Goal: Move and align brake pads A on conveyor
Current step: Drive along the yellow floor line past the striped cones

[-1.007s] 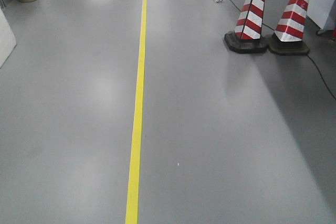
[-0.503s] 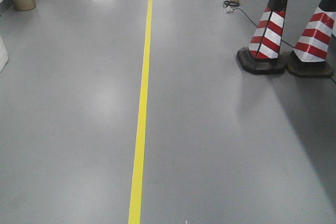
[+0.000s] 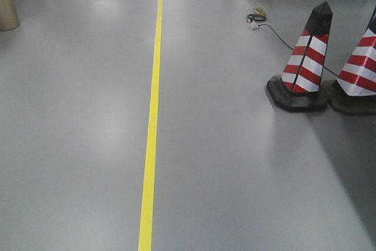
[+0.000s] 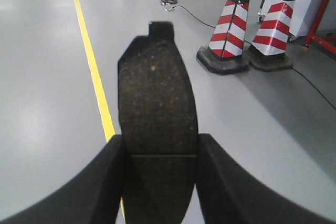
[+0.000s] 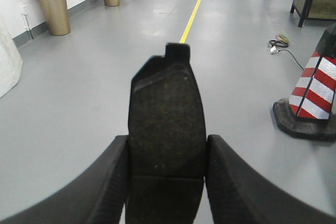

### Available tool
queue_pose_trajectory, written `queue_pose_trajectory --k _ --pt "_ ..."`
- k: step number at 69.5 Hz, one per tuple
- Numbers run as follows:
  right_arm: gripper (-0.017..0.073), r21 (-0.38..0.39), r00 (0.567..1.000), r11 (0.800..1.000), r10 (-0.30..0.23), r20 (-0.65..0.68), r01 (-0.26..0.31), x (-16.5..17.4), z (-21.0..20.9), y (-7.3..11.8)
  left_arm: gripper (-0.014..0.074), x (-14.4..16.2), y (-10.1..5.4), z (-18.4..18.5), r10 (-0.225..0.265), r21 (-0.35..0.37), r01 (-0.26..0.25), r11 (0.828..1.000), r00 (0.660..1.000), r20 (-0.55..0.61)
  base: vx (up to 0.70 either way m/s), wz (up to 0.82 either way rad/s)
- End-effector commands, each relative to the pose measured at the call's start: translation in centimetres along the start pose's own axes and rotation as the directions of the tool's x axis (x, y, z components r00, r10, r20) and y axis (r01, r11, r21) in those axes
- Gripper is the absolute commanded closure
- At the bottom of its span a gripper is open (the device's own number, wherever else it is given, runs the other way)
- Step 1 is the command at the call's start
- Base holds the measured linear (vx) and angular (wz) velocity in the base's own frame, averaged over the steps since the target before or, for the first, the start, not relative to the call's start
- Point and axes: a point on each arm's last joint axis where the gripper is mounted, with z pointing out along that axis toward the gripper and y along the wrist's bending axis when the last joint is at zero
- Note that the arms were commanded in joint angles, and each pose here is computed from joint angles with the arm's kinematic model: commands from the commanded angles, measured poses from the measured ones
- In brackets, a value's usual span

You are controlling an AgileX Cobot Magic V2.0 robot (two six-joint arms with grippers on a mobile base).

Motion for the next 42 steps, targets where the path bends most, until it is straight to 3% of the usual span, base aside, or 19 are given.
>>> queue_pose_trajectory --k 1,42 --pt "0.0564 -0.008 0.994 1.0 -0.018 0.106 0.019 -1.6 -0.33 0.08 0.06 -1.53 -0.36 -0.39 0.001 0.038 -0.005 0.999 0.995 0.099 0.7 -0.06" --pt "0.0564 -0.008 0.994 1.0 -0.018 0.105 0.019 -1.59 -0.33 0.08 0.06 -1.53 -0.36 -0.39 0.001 0.038 -0.005 0.999 0.995 0.099 0.69 0.01"
